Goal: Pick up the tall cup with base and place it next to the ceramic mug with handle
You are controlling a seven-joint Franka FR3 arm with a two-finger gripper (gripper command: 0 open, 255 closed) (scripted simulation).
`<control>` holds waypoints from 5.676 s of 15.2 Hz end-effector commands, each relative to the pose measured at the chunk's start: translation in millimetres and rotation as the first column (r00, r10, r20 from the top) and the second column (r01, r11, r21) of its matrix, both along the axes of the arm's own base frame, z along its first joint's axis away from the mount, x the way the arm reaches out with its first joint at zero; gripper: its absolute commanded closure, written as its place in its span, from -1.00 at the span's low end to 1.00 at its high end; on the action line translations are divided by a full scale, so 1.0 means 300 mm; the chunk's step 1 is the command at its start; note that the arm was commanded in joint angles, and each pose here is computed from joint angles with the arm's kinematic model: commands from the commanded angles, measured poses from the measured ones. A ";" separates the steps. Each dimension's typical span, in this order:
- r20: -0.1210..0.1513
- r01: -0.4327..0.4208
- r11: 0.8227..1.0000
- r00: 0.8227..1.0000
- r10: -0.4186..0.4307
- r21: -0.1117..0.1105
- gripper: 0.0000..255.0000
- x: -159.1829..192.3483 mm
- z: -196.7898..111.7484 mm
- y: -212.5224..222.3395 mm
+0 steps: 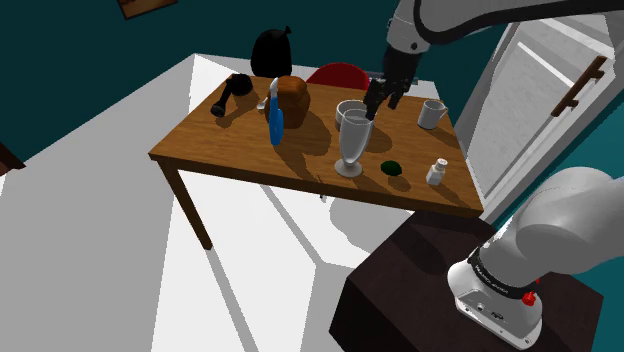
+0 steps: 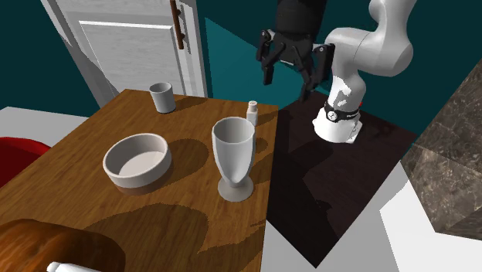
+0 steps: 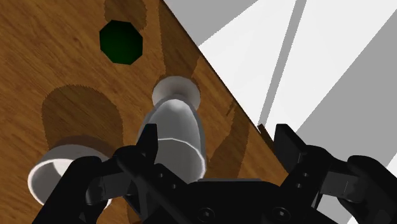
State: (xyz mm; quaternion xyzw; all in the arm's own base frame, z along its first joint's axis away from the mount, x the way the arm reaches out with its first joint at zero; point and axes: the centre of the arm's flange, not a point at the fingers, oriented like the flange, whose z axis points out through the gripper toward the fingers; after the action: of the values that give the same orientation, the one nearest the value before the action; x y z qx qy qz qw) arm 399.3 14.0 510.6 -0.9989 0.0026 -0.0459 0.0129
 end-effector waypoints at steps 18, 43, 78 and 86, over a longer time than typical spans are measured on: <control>0.012 -0.061 0.998 0.998 0.062 -0.023 -1.00 0.300 -0.355 -0.007; 0.012 -0.061 0.998 0.998 0.062 -0.023 1.00 0.300 -0.179 -0.007; 0.012 -0.061 0.998 0.998 0.062 -0.023 1.00 0.300 0.437 -0.007; 0.012 -0.061 0.998 0.998 0.062 -0.023 1.00 0.300 0.578 -0.007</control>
State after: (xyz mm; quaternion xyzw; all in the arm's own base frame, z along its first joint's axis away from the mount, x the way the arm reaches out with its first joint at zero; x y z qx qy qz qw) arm 489.7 12.0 677.6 -0.9983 -0.0288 -0.0513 0.0030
